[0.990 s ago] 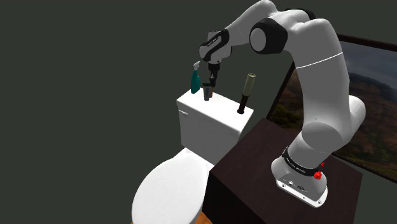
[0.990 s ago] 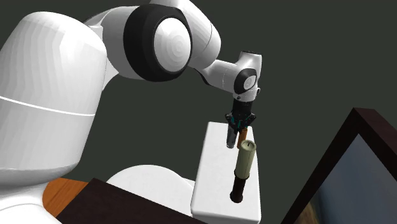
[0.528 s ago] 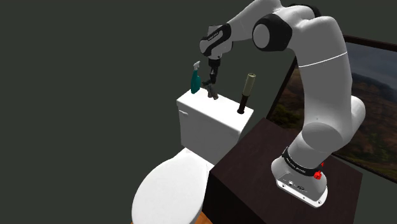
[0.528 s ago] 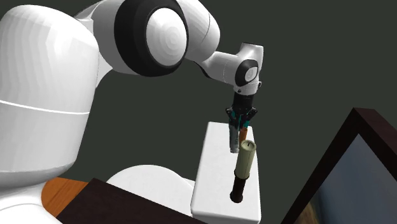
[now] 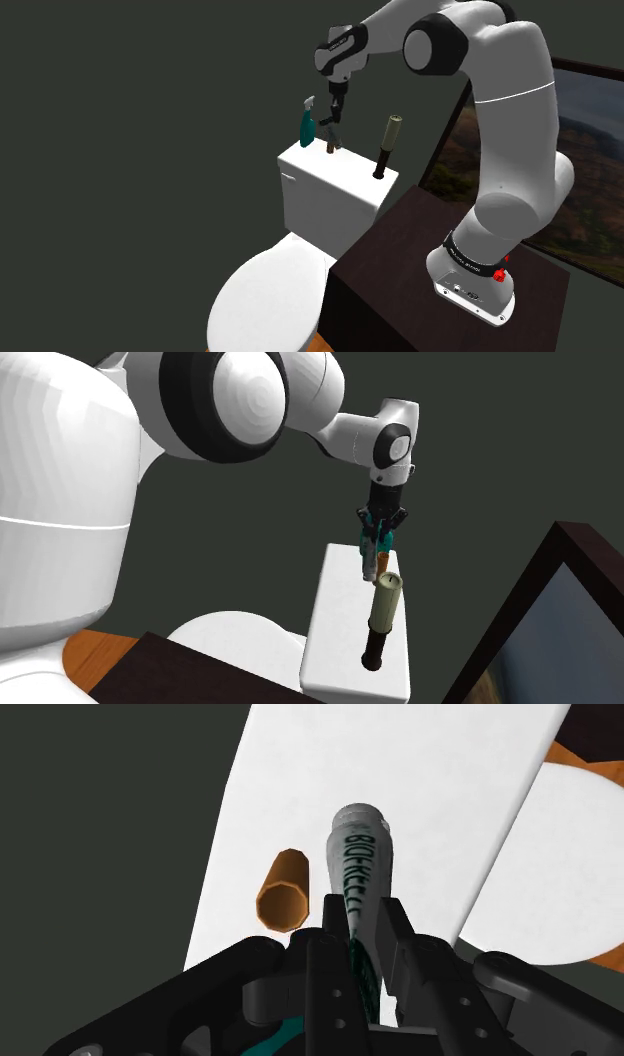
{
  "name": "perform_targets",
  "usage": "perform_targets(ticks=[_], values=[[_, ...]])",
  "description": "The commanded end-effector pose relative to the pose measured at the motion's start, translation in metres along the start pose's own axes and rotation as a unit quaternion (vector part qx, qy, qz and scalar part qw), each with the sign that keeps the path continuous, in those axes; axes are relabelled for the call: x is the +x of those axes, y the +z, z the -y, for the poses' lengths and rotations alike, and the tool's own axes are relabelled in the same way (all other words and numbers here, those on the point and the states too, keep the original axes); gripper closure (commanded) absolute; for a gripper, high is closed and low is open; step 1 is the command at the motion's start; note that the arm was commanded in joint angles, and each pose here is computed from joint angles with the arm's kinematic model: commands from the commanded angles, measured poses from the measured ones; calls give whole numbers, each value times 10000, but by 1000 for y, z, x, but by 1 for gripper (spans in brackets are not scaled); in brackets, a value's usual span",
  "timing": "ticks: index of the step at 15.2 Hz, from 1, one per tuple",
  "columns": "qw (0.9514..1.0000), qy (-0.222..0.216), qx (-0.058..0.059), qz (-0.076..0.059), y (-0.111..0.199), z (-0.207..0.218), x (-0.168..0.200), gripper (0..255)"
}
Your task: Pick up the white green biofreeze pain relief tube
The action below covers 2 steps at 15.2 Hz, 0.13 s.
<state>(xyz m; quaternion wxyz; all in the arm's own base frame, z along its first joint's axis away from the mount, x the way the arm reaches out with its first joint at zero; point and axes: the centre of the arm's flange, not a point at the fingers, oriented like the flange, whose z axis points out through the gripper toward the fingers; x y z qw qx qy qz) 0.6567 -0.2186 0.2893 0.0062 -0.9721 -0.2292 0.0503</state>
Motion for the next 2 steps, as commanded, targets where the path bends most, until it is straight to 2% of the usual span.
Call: perform_targets(ticks=[1, 2], values=[[10000, 0, 0, 0, -7, 2, -1, 255], [10000, 0, 0, 0, -7, 2, -1, 255]])
